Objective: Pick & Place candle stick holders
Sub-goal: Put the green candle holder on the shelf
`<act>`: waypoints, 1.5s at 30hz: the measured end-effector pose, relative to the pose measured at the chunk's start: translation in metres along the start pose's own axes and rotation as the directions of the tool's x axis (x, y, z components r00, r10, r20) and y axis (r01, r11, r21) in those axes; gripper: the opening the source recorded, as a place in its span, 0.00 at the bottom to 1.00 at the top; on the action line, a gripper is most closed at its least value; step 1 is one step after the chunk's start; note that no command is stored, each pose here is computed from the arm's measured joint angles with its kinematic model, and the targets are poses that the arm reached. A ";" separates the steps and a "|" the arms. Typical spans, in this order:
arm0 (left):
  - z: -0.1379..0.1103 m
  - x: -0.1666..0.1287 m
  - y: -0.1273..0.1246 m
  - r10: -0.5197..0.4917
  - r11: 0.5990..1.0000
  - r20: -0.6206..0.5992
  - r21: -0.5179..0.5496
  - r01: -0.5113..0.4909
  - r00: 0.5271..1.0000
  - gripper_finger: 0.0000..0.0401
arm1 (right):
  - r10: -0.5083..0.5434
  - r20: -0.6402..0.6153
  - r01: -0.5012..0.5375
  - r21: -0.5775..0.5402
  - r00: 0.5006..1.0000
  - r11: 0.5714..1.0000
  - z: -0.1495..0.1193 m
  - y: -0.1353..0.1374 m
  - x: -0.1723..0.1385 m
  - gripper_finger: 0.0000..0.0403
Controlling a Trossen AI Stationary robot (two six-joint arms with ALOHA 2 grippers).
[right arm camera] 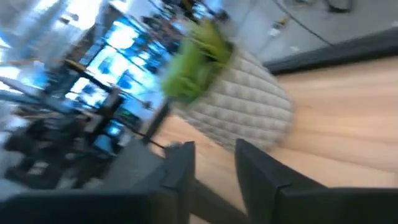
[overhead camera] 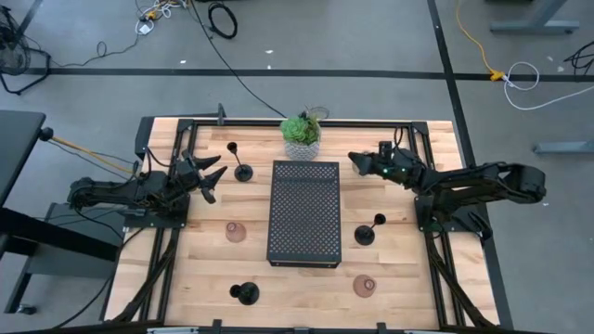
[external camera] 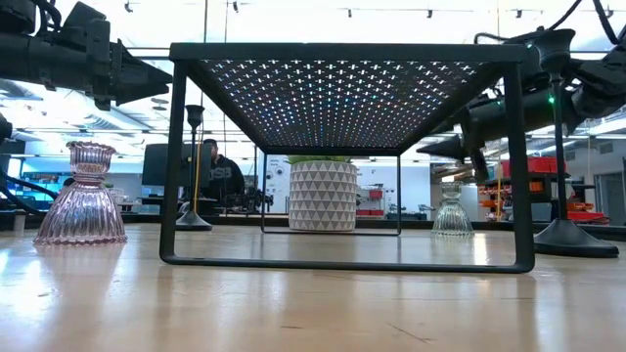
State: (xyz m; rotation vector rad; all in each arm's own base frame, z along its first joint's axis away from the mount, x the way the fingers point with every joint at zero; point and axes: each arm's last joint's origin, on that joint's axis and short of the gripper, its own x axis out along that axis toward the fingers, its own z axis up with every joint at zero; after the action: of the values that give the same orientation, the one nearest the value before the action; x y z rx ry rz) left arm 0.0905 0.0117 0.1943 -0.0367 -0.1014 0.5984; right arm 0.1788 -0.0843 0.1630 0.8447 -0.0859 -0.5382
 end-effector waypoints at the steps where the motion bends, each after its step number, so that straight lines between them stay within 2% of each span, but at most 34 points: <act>1: 0.000 0.000 0.000 0.000 1.000 0.000 0.000 0.000 1.000 0.49 | 0.026 0.006 -0.026 -0.005 1.000 1.000 0.001 0.002 0.000 0.35; 8: 0.000 0.000 0.000 0.000 1.000 0.000 0.000 0.000 1.000 0.49 | 0.166 -0.080 -0.165 0.022 0.983 0.986 0.003 0.009 -0.003 0.63; 14: 0.000 0.000 0.000 0.000 1.000 0.000 0.000 0.000 1.000 0.49 | 0.239 -0.109 -0.228 0.104 0.965 0.968 0.010 0.009 -0.006 0.69; 18: 0.000 0.000 0.000 0.000 1.000 0.000 0.000 0.000 1.000 0.49 | 0.264 -0.126 -0.250 0.117 0.956 0.961 0.017 0.006 -0.008 0.67; 23: 0.000 0.000 0.000 0.000 1.000 0.000 -0.001 0.000 1.000 0.49 | 0.267 -0.019 -0.265 0.063 0.964 0.962 0.038 0.002 -0.015 0.62; 26: 0.000 0.000 0.000 0.000 1.000 0.000 -0.001 0.000 1.000 0.49 | 0.219 -0.016 -0.219 0.033 0.976 0.975 0.044 -0.004 -0.020 0.57; 31: 0.000 0.000 0.000 0.000 0.999 0.000 -0.038 0.000 1.000 0.49 | 0.121 -0.090 -0.119 0.023 0.989 0.993 0.049 -0.020 -0.031 0.48; 38: 0.000 0.000 0.000 -0.001 0.995 0.000 -0.096 0.001 1.000 0.49 | 0.081 -0.100 -0.086 -0.047 0.992 0.995 0.057 -0.031 -0.043 0.37; 43: 0.000 0.000 0.000 -0.001 0.995 0.000 -0.096 0.001 1.000 0.49 | -0.096 -0.217 0.082 -0.072 0.971 0.994 0.043 -0.048 -0.046 0.34; 45: 0.000 0.000 0.000 -0.001 0.995 0.000 -0.096 0.001 1.000 0.49 | -0.116 -0.219 0.099 -0.085 0.969 0.991 0.042 -0.049 -0.046 0.34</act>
State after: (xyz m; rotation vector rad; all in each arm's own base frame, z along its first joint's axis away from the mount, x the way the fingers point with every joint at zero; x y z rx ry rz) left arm 0.0905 0.0117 0.1942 -0.1295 -0.1298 0.5926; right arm 0.1069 -0.1172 0.1615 0.8359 0.1865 -0.5409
